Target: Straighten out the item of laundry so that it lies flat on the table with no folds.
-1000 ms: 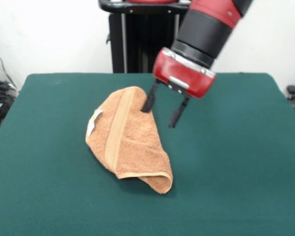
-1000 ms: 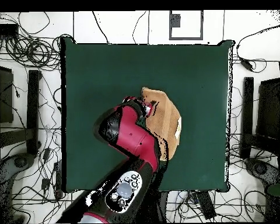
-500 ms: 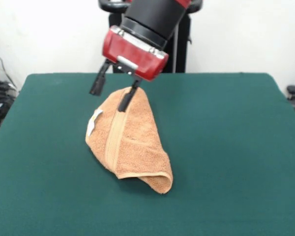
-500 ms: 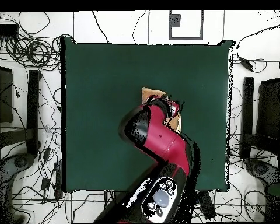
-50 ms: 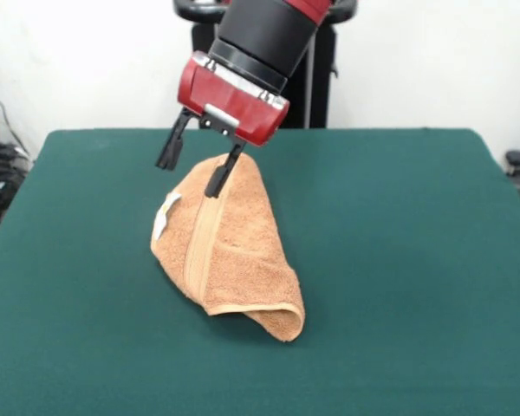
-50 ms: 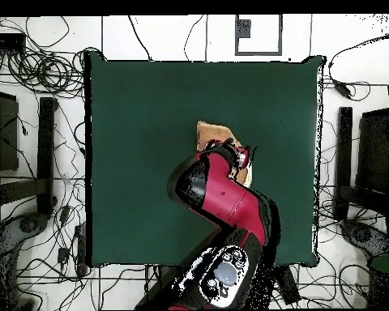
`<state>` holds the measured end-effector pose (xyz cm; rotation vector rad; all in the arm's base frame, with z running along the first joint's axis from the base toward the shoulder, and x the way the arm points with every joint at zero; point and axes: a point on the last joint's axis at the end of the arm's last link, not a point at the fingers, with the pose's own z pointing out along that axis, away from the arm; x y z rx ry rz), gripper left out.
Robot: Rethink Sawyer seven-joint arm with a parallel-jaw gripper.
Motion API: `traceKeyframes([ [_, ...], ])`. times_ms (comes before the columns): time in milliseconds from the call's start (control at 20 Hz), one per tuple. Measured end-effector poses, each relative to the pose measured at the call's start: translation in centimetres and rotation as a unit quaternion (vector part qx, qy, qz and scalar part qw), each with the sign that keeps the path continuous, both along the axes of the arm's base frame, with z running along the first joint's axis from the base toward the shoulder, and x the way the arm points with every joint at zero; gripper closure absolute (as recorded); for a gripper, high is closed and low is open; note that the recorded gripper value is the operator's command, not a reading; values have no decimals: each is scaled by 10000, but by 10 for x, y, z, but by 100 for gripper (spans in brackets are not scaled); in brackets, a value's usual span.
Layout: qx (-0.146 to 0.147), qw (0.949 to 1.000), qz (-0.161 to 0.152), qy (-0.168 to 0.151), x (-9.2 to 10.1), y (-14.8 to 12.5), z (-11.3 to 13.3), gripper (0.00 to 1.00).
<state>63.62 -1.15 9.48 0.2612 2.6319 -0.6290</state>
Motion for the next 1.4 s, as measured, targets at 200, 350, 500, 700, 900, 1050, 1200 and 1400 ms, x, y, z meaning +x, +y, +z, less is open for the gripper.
traceKeyframes([
  [200,-61,9999,113,33,-9,1,-7,0],
  [350,-86,9998,168,81,-14,2,-11,0],
  [500,-105,9996,189,173,-20,4,-19,0],
  [700,-123,9993,216,277,-25,6,-30,0],
  [900,-138,9990,213,374,-30,5,-40,0],
  [1050,-144,9988,209,415,-32,4,-45,0],
  [1200,-146,9988,192,435,-33,1,-47,0],
  [1400,-143,9989,131,427,-33,-6,-46,0],
])
